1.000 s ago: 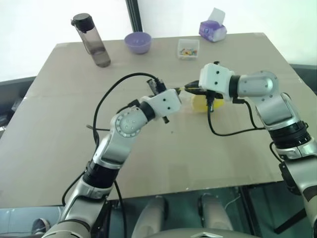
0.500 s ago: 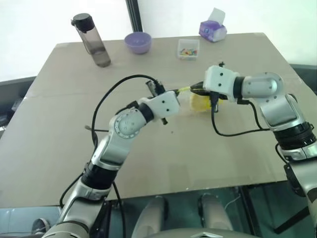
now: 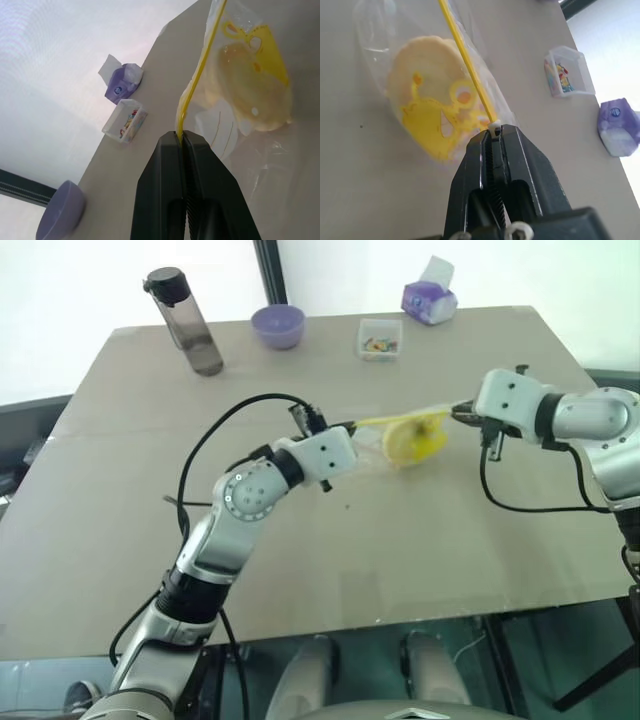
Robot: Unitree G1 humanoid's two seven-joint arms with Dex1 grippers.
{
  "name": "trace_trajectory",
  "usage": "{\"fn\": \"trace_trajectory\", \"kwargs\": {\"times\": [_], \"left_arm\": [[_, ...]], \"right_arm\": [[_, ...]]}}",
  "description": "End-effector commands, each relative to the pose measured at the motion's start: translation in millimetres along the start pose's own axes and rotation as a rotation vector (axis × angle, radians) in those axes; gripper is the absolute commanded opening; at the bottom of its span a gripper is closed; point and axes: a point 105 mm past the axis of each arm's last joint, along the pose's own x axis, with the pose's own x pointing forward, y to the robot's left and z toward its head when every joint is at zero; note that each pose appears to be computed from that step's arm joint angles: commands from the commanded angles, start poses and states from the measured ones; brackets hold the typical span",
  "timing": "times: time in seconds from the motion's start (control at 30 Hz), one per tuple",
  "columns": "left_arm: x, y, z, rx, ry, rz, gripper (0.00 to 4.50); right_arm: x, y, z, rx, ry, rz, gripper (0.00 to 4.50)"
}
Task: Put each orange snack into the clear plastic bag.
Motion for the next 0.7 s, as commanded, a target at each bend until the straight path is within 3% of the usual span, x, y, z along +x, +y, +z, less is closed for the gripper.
{"fn": "trace_trajectory", "kwargs": {"times": [0.03, 0.17, 0.3, 0.5, 0.6, 0.7], "left_arm": [[-4, 12, -1, 0.013, -0.002, 0.046, 0.0], [2, 14, 0, 0.005, -0.012, 0.047, 0.0], [16, 22, -9, 0.014, 0.008, 0.097, 0.0], [33, 61, -2, 0.07, -0.042, 0.23, 0.0], [28, 69, 3, 0.06, -0.065, 0.248, 0.0], [18, 52, 5, 0.017, -0.08, 0.19, 0.0]], "right_arm": [[-17, -17, -10, -0.012, 0.046, -0.074, 0.18], [-13, -21, -7, -0.016, 0.032, -0.1, 0.18], [-3, -46, 0, -0.003, 0.0, -0.259, 0.18], [-1, -69, 1, -0.037, -0.006, -0.366, 0.18], [-7, -67, 2, -0.011, -0.019, -0.351, 0.18], [-12, -49, 4, 0.029, -0.037, -0.287, 0.18]]}}
